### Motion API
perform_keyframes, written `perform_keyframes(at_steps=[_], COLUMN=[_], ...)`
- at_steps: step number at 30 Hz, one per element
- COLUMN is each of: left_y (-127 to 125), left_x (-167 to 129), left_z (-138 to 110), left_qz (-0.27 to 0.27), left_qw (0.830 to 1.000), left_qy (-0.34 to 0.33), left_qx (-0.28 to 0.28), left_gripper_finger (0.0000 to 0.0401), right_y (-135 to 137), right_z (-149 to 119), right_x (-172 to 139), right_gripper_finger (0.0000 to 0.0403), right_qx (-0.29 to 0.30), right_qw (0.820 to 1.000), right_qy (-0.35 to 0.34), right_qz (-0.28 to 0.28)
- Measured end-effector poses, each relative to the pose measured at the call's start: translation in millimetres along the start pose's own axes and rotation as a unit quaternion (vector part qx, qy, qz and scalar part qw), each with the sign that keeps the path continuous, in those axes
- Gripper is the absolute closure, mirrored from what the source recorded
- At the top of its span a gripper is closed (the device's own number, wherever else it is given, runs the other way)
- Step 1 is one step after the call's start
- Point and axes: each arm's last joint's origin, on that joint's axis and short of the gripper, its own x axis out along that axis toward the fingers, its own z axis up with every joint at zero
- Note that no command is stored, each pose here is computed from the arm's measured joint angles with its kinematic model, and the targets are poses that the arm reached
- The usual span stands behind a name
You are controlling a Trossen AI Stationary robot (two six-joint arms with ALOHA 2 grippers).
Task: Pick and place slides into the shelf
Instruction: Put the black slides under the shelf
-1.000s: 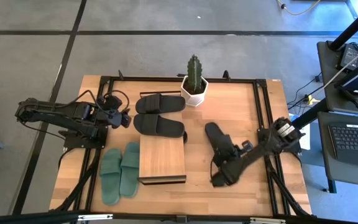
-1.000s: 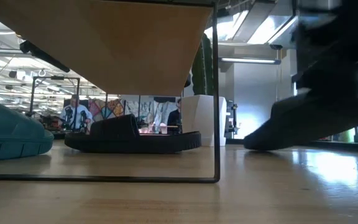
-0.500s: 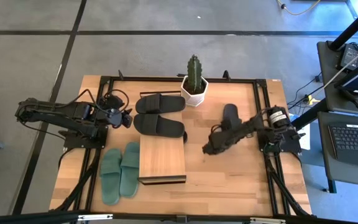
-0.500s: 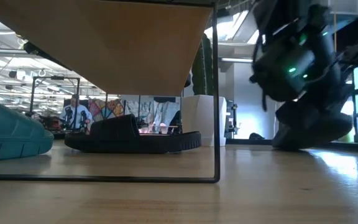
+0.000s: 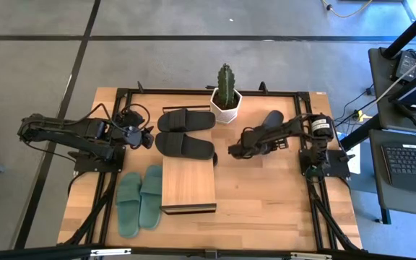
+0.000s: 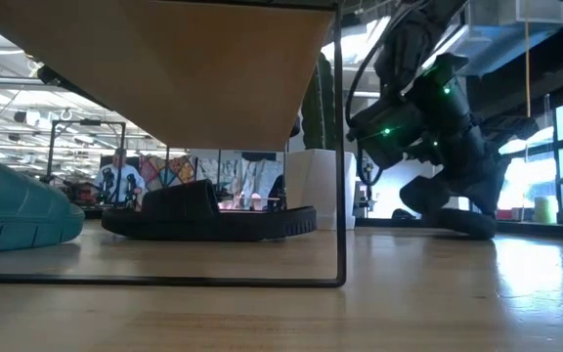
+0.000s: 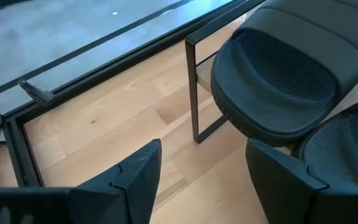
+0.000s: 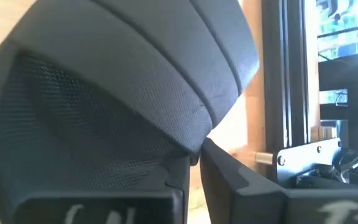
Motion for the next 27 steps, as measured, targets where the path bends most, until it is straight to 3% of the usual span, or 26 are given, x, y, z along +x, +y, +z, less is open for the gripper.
perform_keyframes(at_steps=[12,22,27], left_y=[0,0,0], left_x=[0,0,0], left_z=[-1,-1,-1], left_qz=[-0.007,-0.008,-0.007], left_qw=[1.000,1.000,1.000], left_qy=[0.008,0.008,0.009], left_qx=[0.000,0.001,0.001], left_gripper_finger=[0.0177,0.0177,0.0177], right_y=[1,0,-4], right_z=[0,3,4], right_x=[0,-16,-45], right_gripper_finger=[0.0351,0.0208,0.0169], right_qx=[-0.038,-0.055,-0.120], right_qw=[0.999,0.998,0.993], right_qy=[0.000,0.001,-0.010], right_qz=[0.005,0.007,0.009])
